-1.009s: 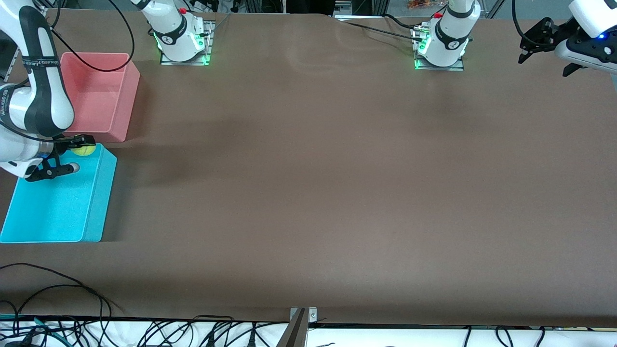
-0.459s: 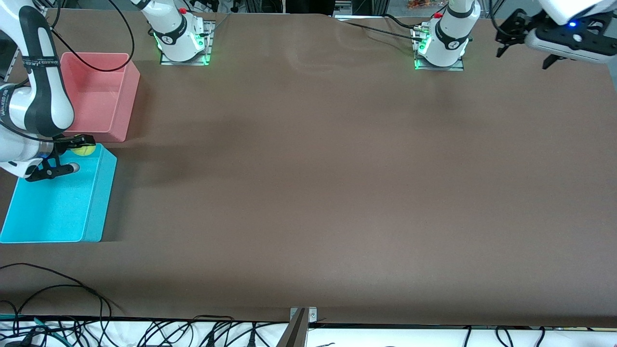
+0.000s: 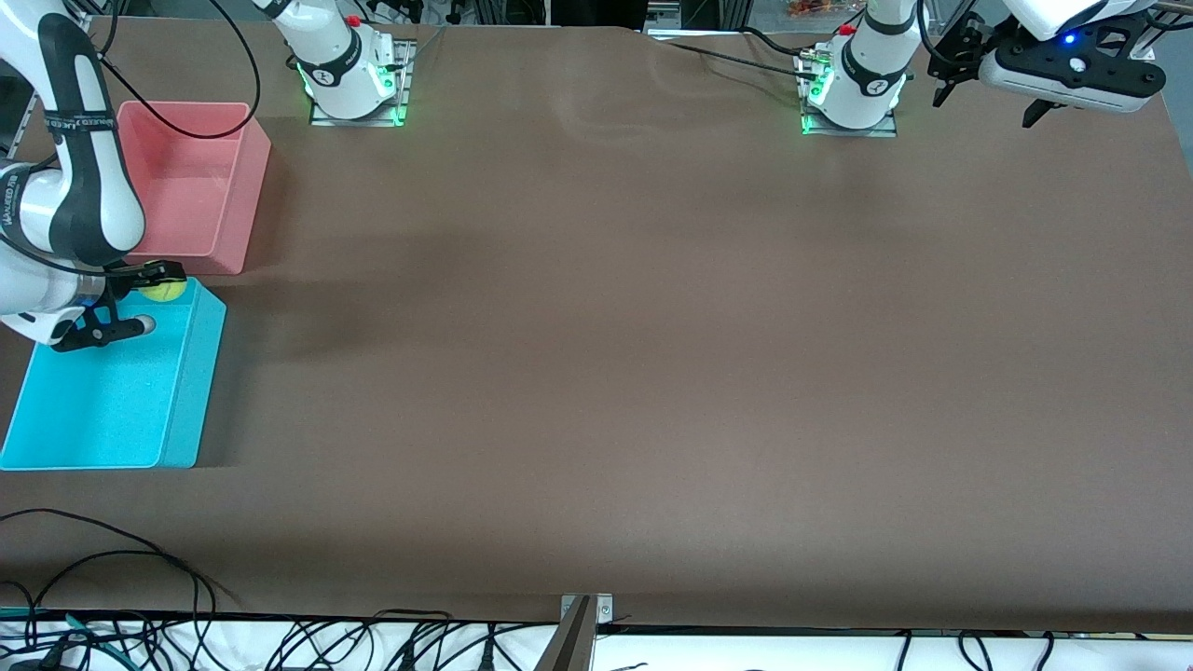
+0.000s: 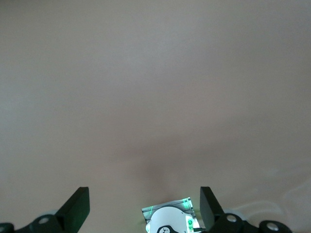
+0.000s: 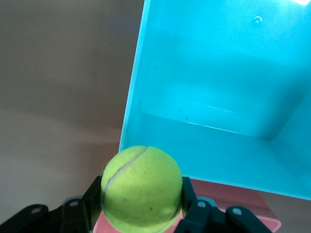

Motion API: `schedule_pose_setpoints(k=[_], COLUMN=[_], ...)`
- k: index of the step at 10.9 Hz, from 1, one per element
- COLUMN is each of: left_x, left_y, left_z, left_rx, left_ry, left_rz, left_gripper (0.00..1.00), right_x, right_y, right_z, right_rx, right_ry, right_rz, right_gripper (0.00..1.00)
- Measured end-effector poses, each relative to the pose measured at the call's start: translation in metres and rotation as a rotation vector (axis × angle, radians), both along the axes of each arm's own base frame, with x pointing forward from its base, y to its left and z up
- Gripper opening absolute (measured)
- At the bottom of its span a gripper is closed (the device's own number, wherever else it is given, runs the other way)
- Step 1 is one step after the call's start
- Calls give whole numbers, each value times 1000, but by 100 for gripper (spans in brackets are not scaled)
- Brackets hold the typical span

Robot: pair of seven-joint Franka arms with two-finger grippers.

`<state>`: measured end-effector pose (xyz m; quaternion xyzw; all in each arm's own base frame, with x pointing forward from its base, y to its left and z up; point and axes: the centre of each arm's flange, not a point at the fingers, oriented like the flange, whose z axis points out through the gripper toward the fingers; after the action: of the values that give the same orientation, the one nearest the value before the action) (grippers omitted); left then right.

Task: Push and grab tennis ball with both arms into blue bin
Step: 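Carry the ball with the right gripper over the cyan bin, then open the right gripper to drop the ball into the cyan bin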

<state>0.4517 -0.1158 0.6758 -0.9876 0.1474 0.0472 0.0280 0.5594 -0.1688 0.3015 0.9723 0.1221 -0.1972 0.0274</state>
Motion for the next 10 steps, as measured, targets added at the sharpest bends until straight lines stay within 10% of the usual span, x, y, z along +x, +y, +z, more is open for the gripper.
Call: schedule_pose_setpoints(k=[4,10], left_x=[2,8], left_y=[3,23], left_z=[-2,-4], left_rx=[-1,-4], left_ry=[4,10], left_rz=[5,48], left_gripper=[100,100], right_x=[16,28], right_y=[-34,-48], right_z=[-19,-39], right_rx=[136,156], right_ry=[-19,-16], right_rz=[85,101], right_gripper=[67,67])
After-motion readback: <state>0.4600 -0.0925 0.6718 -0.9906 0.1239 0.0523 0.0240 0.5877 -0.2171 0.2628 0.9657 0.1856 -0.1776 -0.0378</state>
